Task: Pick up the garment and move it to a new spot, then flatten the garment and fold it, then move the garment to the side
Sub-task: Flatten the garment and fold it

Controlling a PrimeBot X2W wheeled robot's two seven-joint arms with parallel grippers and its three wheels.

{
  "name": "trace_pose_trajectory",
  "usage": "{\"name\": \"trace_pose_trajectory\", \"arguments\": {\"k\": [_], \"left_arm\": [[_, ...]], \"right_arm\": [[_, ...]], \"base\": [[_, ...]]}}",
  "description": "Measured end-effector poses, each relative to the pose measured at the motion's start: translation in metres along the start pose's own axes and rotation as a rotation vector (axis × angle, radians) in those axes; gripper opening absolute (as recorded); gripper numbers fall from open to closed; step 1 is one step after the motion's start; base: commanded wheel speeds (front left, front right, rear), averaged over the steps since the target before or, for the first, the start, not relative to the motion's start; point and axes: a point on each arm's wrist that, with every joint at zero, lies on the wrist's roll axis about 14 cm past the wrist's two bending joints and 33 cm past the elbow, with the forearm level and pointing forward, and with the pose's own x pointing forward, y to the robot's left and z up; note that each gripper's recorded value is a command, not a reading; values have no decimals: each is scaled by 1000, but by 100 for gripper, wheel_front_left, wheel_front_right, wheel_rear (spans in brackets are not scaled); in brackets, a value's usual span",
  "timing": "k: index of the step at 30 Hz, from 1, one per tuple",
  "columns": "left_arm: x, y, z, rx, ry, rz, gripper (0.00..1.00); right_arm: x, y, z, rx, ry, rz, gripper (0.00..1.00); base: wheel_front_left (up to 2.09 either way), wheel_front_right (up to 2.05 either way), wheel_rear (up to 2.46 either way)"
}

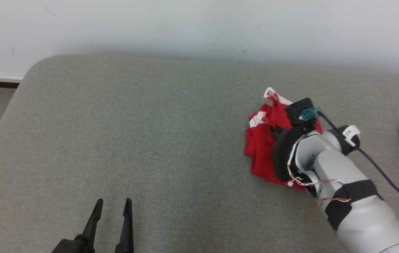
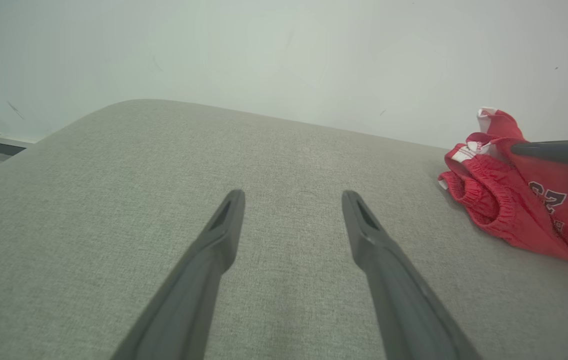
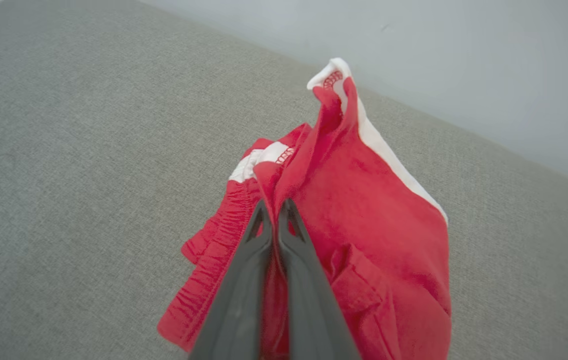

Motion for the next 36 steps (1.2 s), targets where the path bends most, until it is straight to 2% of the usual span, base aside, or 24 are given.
{"name": "trace_pose_trajectory", "arguments": {"k": [4,5,6,8,12,14,17,21,22,23,24,29,32,36], "left_arm": [[0,1,1,-1,-2,6,100],[0,2,0,-2,0,8,100],[-1,2,0,-2,1,10,100],[-1,3,0,-1,0,16,100],[-1,4,3,0,-8,19,100],[0,4,4,0,-11,18,100],[1,3,5,0,-16,14,100],[2,-1,6,-2,-20,3,100],[2,-2,6,-2,-18,0,100],[2,-2,5,-2,-17,-1,100],[2,-2,4,-2,-14,-2,100],[2,-2,1,-2,-3,-2,100],[2,-1,0,-1,-1,3,100],[2,0,1,1,-3,4,100]], "right_arm": [[6,20,-4,10,28,46,0],[7,24,-5,18,35,54,33],[7,28,-5,32,32,64,100],[7,33,3,79,-6,78,100],[1,38,35,252,-133,114,100],[-5,33,52,294,-202,115,100],[-17,-3,62,271,-279,36,100],[-30,-56,38,212,-258,-106,100],[-32,-63,29,188,-239,-131,95],[-33,-70,18,170,-223,-154,34],[-34,-75,7,149,-203,-173,0],[-30,-66,-36,126,-139,-174,0],[-24,-38,-47,181,-142,-123,0],[-21,-3,-61,170,-112,-51,0]], "base": [[0,0,0],[0,0,0],[0,0,0],[0,0,0],[0,0,0],[0,0,0],[0,0,0],[0,0,0],[0,0,0],[0,0,0],[0,0,0],[0,0,0],[0,0,0],[0,0,0]]}}
